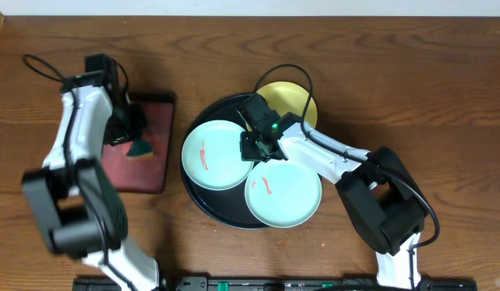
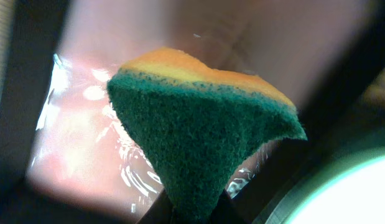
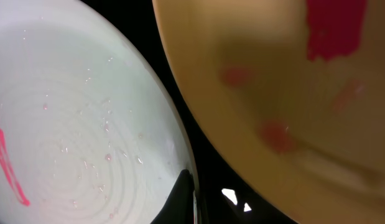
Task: Clean dirty plates on tray and stack at the side
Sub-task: 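Lift the sponge and carry it over the left green plate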
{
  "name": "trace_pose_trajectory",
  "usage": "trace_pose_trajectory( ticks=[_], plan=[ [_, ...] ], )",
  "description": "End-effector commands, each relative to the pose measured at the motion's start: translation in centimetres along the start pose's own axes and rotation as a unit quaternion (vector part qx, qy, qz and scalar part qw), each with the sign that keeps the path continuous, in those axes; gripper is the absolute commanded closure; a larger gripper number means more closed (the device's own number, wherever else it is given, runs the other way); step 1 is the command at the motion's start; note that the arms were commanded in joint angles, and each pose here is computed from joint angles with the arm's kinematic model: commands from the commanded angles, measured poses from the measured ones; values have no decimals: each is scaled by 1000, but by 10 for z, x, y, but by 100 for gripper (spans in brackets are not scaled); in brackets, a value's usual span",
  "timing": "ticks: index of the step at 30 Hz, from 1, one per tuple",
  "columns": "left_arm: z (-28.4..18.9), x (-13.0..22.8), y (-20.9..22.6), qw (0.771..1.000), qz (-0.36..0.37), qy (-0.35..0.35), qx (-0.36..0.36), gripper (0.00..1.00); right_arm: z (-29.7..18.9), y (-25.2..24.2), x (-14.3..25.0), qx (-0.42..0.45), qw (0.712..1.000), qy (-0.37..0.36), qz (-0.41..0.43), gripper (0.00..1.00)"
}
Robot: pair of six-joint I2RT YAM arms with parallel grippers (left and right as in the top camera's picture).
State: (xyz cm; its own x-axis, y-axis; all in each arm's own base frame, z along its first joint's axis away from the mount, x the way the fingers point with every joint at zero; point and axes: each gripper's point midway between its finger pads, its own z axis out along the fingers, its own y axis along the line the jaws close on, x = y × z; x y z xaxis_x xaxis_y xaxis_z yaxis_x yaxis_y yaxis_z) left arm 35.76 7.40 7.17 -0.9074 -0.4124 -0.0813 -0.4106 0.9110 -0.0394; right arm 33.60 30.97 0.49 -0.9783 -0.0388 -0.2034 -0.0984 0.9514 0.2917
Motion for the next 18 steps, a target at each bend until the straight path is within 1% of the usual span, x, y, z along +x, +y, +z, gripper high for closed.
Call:
trace_pose_trajectory(
  ticks=[1, 4, 7, 11, 15, 18],
  plan=[
    [-56, -7, -18, 996, 29, -62, 54, 93, 12, -5, 2, -5, 1000, 17, -11, 99],
    [-71, 2, -30, 994, 46, -67, 70, 93, 11, -8, -1, -5, 1000, 17, -6, 99],
    [-68, 15, -44, 994, 69, -52, 73, 92, 11, -10, -1, -8, 1000, 20, -2, 99],
    [-50, 34, -62, 993, 89, -27, 73, 93, 11, -11, -1, -7, 1000, 21, -2, 99],
    [-27, 51, -84, 993, 89, -16, 76, 93, 11, -11, -1, -8, 1000, 22, -4, 99],
    [-8, 62, -97, 994, 76, -14, 80, 92, 11, -10, 0, -9, 1000, 23, -4, 99]
  ],
)
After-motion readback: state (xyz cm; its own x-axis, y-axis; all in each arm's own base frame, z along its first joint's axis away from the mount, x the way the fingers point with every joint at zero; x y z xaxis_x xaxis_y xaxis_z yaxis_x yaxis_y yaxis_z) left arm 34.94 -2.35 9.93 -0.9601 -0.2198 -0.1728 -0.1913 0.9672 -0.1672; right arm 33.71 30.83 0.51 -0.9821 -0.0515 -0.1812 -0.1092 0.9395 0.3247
